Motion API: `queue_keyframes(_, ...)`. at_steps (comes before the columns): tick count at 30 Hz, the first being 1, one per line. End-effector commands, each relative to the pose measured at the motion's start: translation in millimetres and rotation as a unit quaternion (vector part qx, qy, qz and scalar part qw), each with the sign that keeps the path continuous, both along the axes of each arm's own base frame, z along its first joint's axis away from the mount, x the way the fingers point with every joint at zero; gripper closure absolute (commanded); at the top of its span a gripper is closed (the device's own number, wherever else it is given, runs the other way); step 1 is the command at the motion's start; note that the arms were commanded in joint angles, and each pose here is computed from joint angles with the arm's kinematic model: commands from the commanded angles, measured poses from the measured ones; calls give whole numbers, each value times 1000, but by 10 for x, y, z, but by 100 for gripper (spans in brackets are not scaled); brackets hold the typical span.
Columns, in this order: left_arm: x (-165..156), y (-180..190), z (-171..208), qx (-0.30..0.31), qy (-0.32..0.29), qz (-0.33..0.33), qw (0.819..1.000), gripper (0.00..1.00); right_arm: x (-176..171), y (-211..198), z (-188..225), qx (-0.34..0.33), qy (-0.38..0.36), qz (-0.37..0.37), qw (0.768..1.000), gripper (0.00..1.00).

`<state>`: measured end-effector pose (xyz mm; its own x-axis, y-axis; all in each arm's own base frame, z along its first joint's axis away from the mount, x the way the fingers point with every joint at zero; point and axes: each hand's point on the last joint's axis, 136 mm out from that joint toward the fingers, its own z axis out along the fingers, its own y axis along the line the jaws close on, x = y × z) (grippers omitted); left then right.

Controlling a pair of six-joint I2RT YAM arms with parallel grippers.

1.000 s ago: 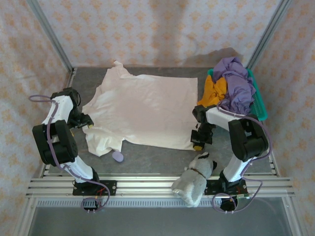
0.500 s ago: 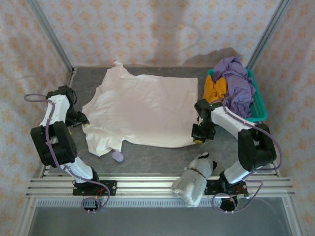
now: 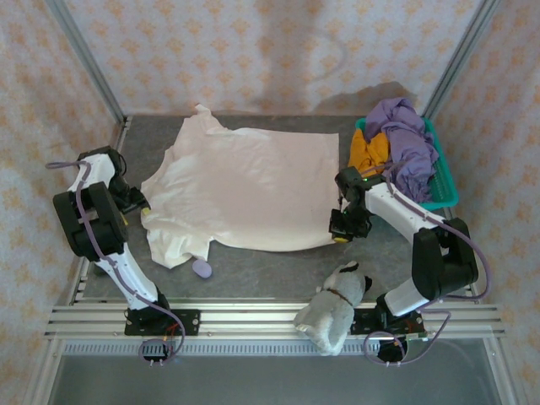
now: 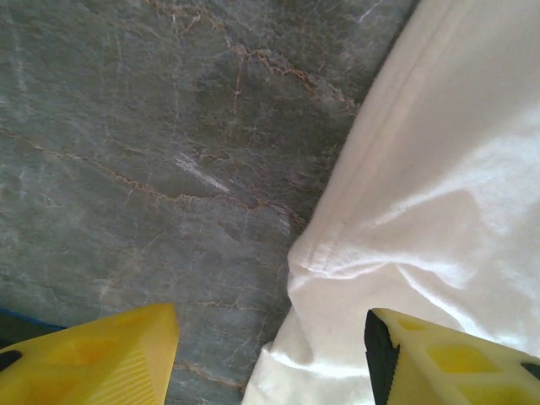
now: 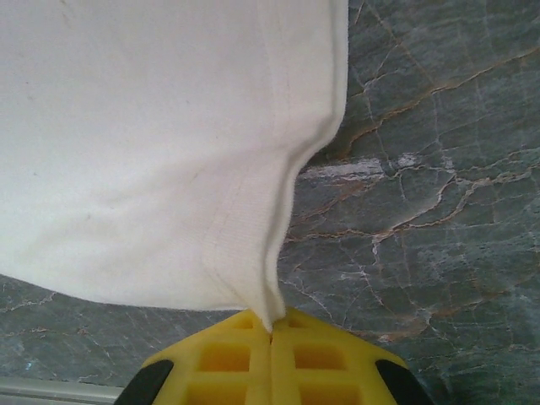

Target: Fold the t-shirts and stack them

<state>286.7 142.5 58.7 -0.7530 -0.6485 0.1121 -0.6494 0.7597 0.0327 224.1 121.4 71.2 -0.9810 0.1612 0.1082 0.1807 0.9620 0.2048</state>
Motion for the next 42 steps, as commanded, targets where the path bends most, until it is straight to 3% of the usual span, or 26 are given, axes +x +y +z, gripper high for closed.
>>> queue_keyframes(1, -4, -57, -136, -25, 7, -5, 1000, 41, 45, 5, 86, 0, -11, -2, 1000, 100)
queue_keyframes(13, 98, -110, -416, -45, -2, 27, 999, 67, 26, -15, 106, -4, -13, 0, 1000, 100)
queue_keyframes(19, 141, -158, -439, -61, -12, 30, 998, 85, -12, -6, 79, 2, -11, -3, 1000, 100)
queue_keyframes(23, 63, -125, -337, -40, -10, 33, 999, 97, -41, -24, 97, 1, -12, -4, 1000, 100)
queue_keyframes(33, -301, -123, -107, 7, 9, 45, 999, 100, -362, -203, -29, -33, 19, -19, 999, 100)
queue_keyframes(42, -372, -210, -15, -7, 4, 40, 999, 100, -397, -204, 27, -41, 30, -14, 999, 100)
